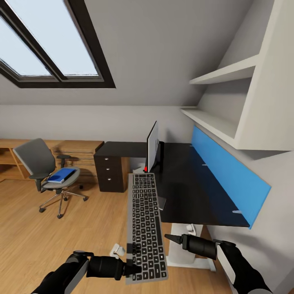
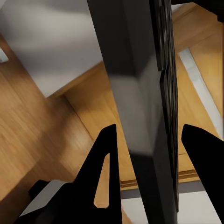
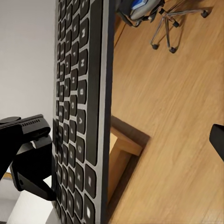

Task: In the bedroom, organize the workspace by keeping the computer under the desk, ensuring the monitor is on the desk, placing the keyboard on the desk next to the monitor, placing the mouse on the desk next to the keyboard, moving the folder from the swivel chair onto the desk next to the mouse, stacking the notebook on top of the folder with the pen on top of the notebook, and positioning the swivel chair next to the desk.

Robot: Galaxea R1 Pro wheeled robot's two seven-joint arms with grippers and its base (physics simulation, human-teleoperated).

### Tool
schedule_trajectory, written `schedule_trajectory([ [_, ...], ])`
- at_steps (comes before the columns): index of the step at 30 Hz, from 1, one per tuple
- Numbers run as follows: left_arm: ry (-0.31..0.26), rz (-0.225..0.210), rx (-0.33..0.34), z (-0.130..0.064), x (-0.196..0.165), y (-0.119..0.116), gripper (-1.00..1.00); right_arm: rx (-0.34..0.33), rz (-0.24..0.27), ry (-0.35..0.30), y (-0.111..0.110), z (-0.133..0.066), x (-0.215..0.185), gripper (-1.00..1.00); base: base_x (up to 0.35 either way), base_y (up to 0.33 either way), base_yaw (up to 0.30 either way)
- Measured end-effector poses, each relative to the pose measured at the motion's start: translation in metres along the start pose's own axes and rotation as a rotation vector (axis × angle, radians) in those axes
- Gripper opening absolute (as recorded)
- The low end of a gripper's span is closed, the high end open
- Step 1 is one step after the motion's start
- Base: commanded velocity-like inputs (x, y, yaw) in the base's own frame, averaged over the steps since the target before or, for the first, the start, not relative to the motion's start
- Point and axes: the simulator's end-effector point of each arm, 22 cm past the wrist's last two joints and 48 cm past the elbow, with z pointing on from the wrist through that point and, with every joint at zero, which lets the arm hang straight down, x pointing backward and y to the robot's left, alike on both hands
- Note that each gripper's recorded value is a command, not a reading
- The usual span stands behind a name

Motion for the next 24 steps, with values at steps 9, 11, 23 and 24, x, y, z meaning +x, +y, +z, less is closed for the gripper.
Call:
schedule_trajectory([
  [9,0.004,0.004,0.011,0.006,0.0,-0.005,-1.0,-0.001,0.002,0.001,0.0,0.001,0.001,1.0,0.0,0.0,0.0],
  [11,0.003,0.004,0.017,0.008,0.0,-0.007,-1.0,-0.001,0.002,0.001,0.0,0.001,0.001,1.0,0.0,0.0,0.0],
  [23,0.001,0.005,0.037,0.02,-0.002,-0.017,-1.0,-0.005,0.011,0.007,0.001,0.004,0.005,1.0,0.0,0.0,0.0],
  [24,0.001,0.005,0.038,0.02,-0.002,-0.017,-1.0,-0.006,0.011,0.008,0.001,0.005,0.006,1.0,0.0,0.0,0.0],
])
